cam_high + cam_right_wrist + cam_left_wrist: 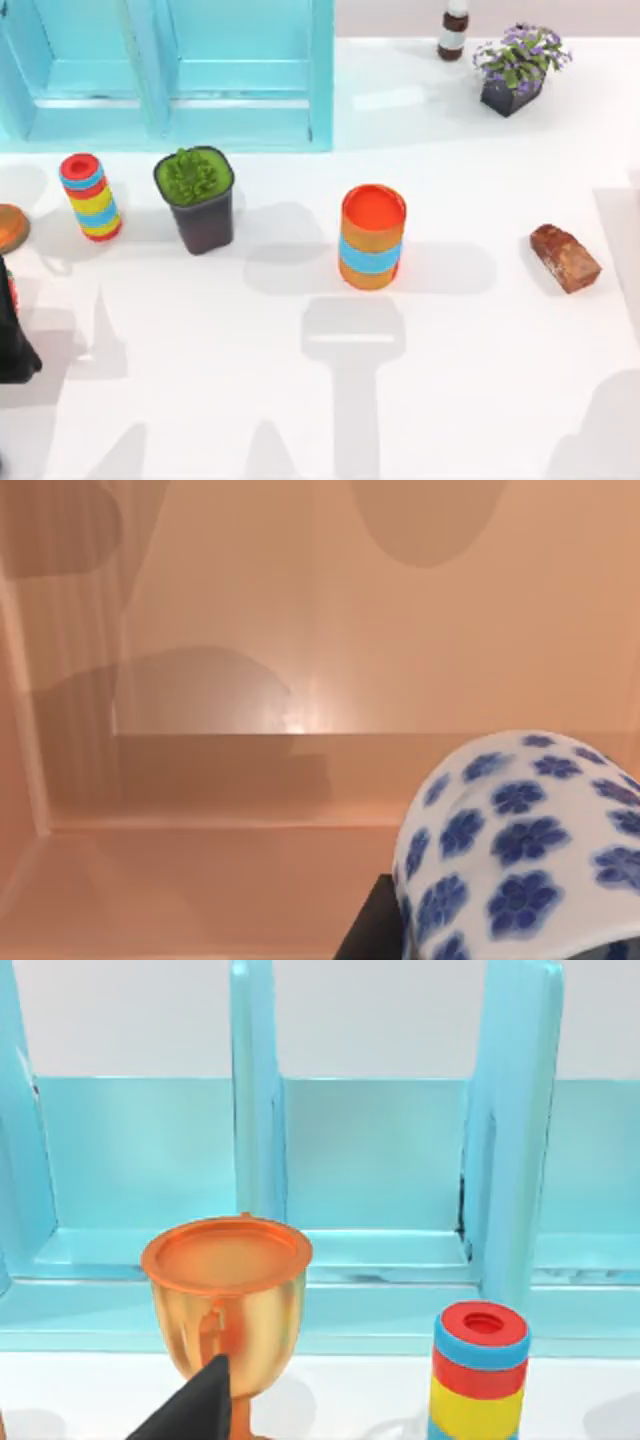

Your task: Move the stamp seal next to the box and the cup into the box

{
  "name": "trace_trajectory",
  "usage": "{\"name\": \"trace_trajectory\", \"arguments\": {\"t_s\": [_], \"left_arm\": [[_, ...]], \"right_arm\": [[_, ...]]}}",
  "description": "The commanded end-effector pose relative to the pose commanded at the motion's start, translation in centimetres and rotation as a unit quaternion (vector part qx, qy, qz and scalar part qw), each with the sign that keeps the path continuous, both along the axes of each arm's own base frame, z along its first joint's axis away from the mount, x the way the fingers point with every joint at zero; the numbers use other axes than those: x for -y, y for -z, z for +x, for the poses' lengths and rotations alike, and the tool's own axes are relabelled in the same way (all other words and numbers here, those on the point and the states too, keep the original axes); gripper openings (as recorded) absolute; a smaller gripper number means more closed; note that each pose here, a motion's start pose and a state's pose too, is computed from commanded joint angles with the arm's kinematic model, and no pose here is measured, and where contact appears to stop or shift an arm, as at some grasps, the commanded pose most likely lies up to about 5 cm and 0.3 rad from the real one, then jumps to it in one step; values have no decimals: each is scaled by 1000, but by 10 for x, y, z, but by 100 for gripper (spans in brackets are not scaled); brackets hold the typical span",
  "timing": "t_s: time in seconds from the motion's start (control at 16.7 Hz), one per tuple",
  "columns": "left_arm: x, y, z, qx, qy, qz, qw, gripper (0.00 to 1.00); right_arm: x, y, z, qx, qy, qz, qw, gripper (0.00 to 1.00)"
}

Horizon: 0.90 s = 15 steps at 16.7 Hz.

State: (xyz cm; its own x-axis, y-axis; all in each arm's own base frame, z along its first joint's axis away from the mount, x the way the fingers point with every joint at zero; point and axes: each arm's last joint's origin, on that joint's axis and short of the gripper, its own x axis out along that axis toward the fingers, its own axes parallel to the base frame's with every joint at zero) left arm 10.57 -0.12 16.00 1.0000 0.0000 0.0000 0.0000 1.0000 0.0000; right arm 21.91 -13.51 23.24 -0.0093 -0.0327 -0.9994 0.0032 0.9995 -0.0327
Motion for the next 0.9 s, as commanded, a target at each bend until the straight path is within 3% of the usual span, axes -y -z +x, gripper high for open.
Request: {"name": "trace_trajectory", "arguments": {"t_s": [0.48,0.72,0.9], "left_arm": [[0,0,0,0,0,0,1000,100],[0,0,0,0,0,0,1000,100],[0,0,0,0,0,0,1000,100]], "right_arm": [[10,0,-3,9,3,13,1000,0],[25,-6,8,73,6,-5,997,0],[28,9,18,105,0,-11,994,0]]}}
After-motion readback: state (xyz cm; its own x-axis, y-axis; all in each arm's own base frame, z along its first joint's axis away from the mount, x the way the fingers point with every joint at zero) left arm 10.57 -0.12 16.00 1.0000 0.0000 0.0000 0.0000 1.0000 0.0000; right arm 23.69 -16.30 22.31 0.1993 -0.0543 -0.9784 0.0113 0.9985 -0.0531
